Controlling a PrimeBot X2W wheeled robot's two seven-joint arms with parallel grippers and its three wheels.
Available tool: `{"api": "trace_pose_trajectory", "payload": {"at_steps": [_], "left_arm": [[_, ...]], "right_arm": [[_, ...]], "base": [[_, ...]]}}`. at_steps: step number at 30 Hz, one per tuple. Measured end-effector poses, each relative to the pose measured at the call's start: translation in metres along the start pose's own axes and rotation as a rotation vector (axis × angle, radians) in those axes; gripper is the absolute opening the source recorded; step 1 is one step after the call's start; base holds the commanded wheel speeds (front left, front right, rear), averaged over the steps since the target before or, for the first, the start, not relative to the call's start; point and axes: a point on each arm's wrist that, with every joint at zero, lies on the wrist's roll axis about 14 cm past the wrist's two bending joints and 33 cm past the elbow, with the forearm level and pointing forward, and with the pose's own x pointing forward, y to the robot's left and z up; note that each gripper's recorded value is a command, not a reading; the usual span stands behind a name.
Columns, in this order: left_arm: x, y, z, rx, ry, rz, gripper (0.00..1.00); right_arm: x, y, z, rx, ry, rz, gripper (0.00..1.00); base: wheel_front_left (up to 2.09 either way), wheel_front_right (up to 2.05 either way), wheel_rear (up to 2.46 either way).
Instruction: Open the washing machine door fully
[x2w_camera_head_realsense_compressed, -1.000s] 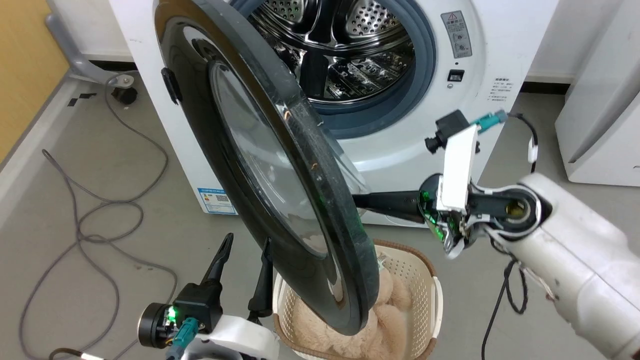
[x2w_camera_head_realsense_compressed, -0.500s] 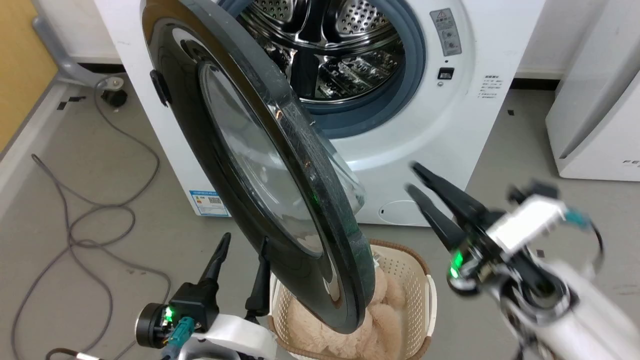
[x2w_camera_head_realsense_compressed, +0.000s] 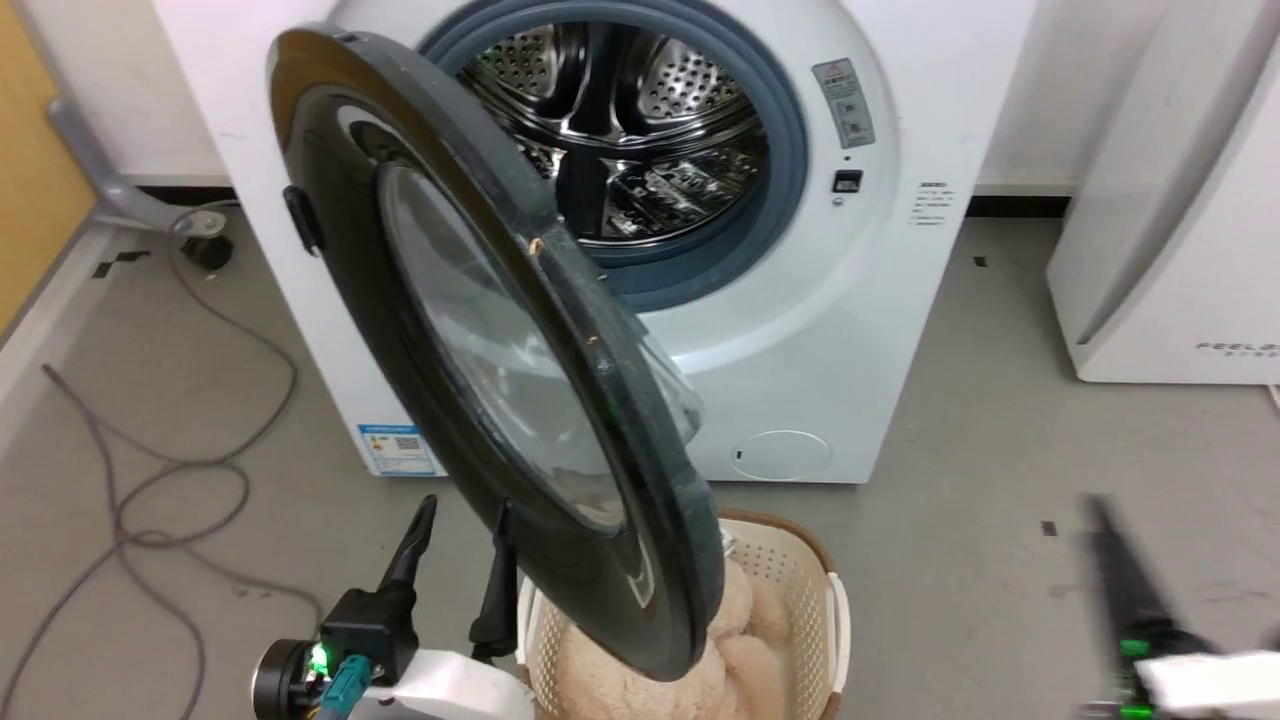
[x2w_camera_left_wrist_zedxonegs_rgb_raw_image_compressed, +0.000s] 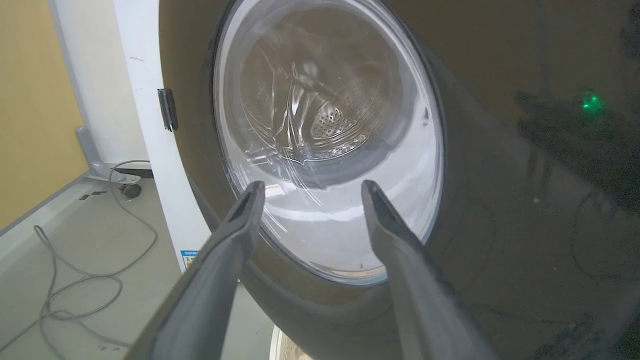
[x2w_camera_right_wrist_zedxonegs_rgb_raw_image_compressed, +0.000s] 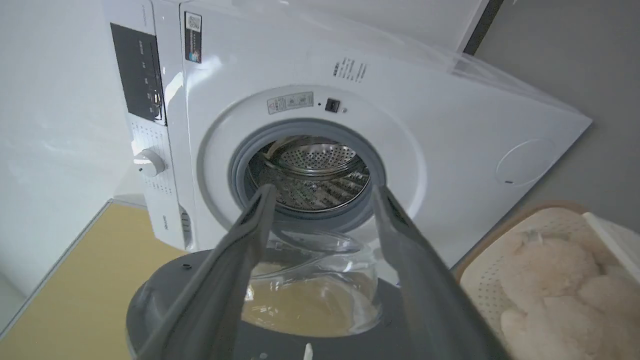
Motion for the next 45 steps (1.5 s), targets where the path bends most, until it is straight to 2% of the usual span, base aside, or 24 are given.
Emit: {"api": "trace_pose_trajectory", "payload": {"at_steps": [1,2,6,12,16,21,23,29,30,31,45], "left_arm": [[0.000,-0.001,0.000,0.001,0.001,-0.004,1.00],[0.001,-0.002,0.000,0.001,0.000,-0.007,1.00],[0.002,-0.005,-0.001,0.000,0.001,-0.014,1.00],[0.002,-0.001,-0.001,0.001,0.003,-0.005,1.00],[0.001,0.002,-0.003,0.002,0.008,0.005,1.00],[0.001,0.006,-0.007,0.003,0.020,0.015,1.00],[0.001,0.007,-0.008,0.004,0.025,0.018,1.00],[-0.002,0.009,-0.013,0.006,0.039,0.025,1.00],[-0.002,0.010,-0.014,0.006,0.043,0.026,0.47],[-0.002,0.009,-0.014,0.005,0.044,0.024,0.00],[0.003,0.007,0.003,0.001,-0.010,0.015,0.00]], "right_arm": [[-0.007,-0.009,0.036,-0.131,-0.107,-0.014,1.00],[-0.010,-0.009,0.051,-0.201,-0.157,-0.014,1.00],[-0.020,0.004,0.073,-0.489,-0.267,0.021,1.00],[-0.024,0.040,0.052,-0.895,-0.294,0.117,1.00],[-0.021,0.058,0.029,-1.161,-0.238,0.166,1.00],[-0.013,0.056,0.000,-1.359,-0.127,0.169,1.00],[-0.011,0.049,-0.007,-1.399,-0.088,0.154,1.00],[-0.009,0.032,-0.010,-1.376,-0.046,0.117,1.00],[-0.009,0.030,-0.009,-1.368,-0.045,0.113,1.00],[-0.009,0.029,-0.009,-1.363,-0.043,0.109,1.00],[-0.010,0.019,-0.009,-1.324,-0.030,0.085,1.00]], "base": [[0.00,0.00,0.00],[0.00,0.00,0.00],[0.00,0.00,0.00],[0.00,0.00,0.00],[0.00,0.00,0.00],[0.00,0.00,0.00],[0.00,0.00,0.00],[0.00,0.00,0.00],[0.00,0.00,0.00],[0.00,0.00,0.00],[0.00,0.00,0.00]]}}
